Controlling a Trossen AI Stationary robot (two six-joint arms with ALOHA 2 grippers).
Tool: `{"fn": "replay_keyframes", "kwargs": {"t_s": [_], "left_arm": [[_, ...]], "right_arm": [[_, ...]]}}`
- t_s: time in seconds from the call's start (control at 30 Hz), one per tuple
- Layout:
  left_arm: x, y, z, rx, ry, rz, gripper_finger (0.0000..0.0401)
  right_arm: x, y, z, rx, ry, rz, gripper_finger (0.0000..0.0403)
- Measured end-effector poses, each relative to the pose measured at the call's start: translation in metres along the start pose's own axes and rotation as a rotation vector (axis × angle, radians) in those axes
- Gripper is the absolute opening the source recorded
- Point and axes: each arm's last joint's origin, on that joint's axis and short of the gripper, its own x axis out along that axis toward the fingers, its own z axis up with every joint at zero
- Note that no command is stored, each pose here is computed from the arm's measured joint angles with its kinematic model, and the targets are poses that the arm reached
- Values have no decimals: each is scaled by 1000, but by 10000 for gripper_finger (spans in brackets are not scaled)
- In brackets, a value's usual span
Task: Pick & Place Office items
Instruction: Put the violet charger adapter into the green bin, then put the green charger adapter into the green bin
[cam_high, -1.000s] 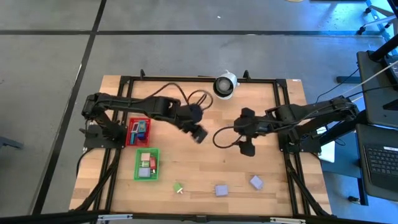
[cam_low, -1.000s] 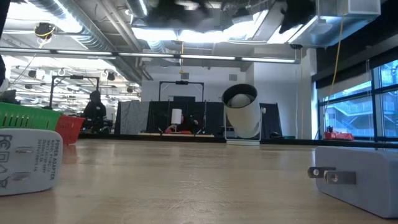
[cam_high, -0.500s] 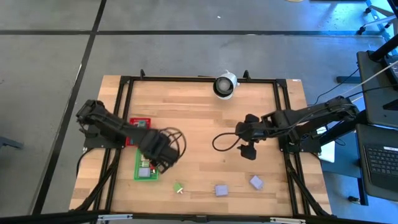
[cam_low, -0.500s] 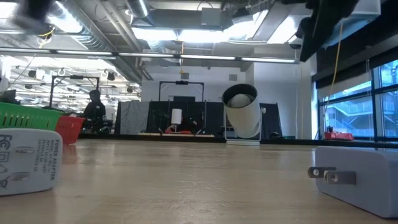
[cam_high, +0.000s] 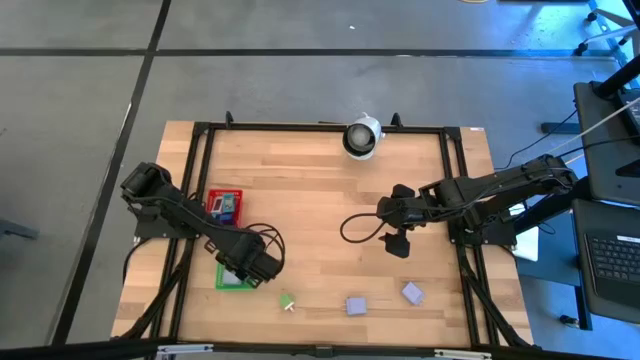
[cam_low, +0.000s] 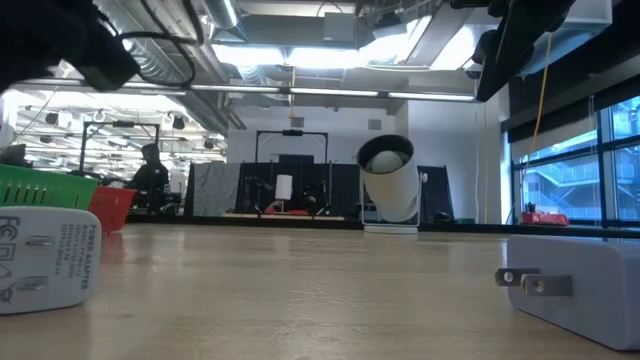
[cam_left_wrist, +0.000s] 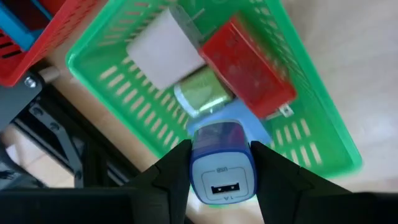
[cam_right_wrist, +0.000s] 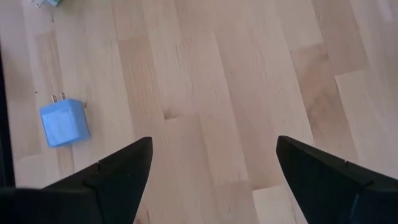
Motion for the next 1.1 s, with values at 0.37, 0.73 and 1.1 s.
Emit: {"fn": "replay_keyframes", "kwargs": {"t_s": [0.37,0.73,1.1], "left_arm": [[10,4,3,-51,6,29,184],[-28,-9,12,23,-3,-101,220],[-71,-59,-8,557,-527,-504,219]], "right_arm": [[0,5,-2,86,6,17,346],[-3,20,-11,81,38,78,346],[-5,31,-18,177,24,62,346]]}}
